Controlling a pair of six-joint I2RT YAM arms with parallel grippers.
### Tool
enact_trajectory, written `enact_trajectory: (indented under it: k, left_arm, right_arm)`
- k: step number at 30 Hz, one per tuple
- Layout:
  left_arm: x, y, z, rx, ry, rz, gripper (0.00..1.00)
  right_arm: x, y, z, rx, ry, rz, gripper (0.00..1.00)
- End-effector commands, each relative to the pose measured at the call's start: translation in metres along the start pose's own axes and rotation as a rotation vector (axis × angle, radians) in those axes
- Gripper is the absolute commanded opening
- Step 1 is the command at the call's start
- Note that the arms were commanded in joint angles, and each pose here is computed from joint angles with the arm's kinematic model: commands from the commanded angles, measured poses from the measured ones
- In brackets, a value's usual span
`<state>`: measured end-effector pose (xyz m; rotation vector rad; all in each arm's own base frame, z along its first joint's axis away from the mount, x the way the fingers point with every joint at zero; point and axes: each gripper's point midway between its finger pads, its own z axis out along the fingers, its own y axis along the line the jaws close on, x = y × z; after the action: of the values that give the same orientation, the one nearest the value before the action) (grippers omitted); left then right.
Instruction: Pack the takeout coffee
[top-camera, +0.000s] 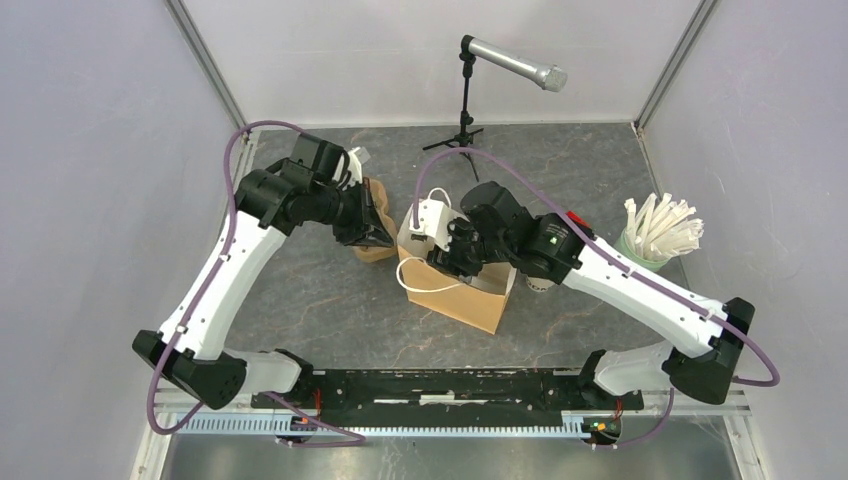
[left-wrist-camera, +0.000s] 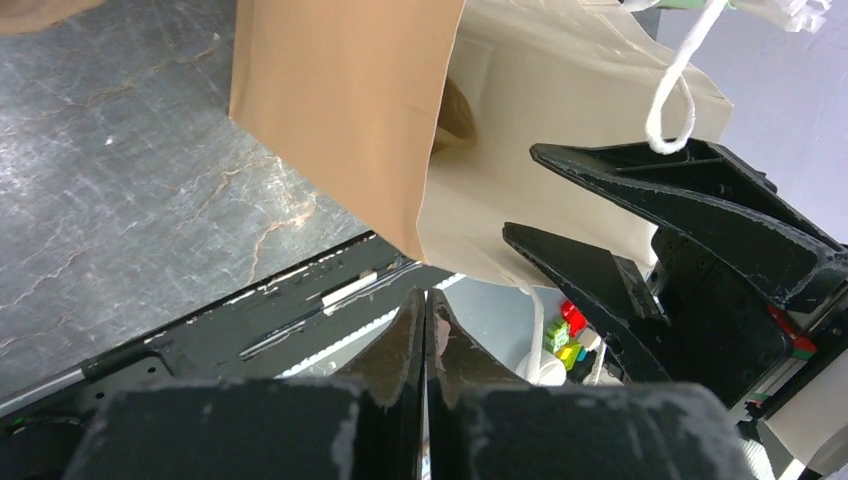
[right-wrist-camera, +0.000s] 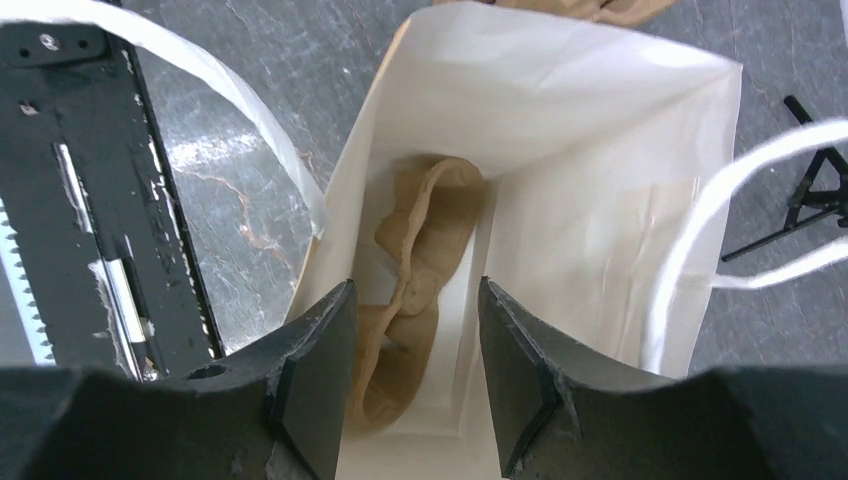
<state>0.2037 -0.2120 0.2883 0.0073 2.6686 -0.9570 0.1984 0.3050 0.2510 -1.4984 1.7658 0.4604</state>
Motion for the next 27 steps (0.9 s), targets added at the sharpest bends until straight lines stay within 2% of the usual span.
enact_trajectory:
  k: [1,4,5,7,11,17,21,27]
  left_arm:
    - [0.003,0.004,-0.026,-0.058,-0.041,0.061,0.02]
    - [0.009,0.004,-0.039,-0.072,-0.048,0.061,0.02]
    - [0.012,0.004,-0.040,-0.070,-0.045,0.060,0.06]
    - [0.012,0.002,-0.040,-0.051,-0.055,0.067,0.33]
    - [-0.013,-0.009,-0.029,-0.003,-0.119,0.119,0.55]
    - [-0.057,-0.022,-0.001,0.024,-0.163,0.195,0.58]
    - [-0.068,-0.011,0.019,-0.023,-0.139,0.219,0.56]
    - [-0.072,0.000,0.038,-0.046,-0.117,0.232,0.54]
  right_arm:
    - [-0.024,0.007,-0.004,-0.029,-0.121,0.026,0.54]
    - [-0.028,0.012,-0.002,-0.052,-0.166,0.019,0.54]
    - [-0.030,0.013,-0.002,-0.059,-0.181,0.011,0.54]
    - [-0.033,0.013,-0.002,-0.061,-0.190,-0.002,0.54]
    - [-0.043,0.003,-0.010,-0.018,-0.195,-0.005,0.54]
    - [-0.054,-0.008,-0.025,0.045,-0.219,0.016,0.59]
    - [-0.057,-0.014,-0.037,0.089,-0.240,0.052,0.64]
    - [-0.081,-0.025,-0.073,0.170,-0.361,0.108,0.76]
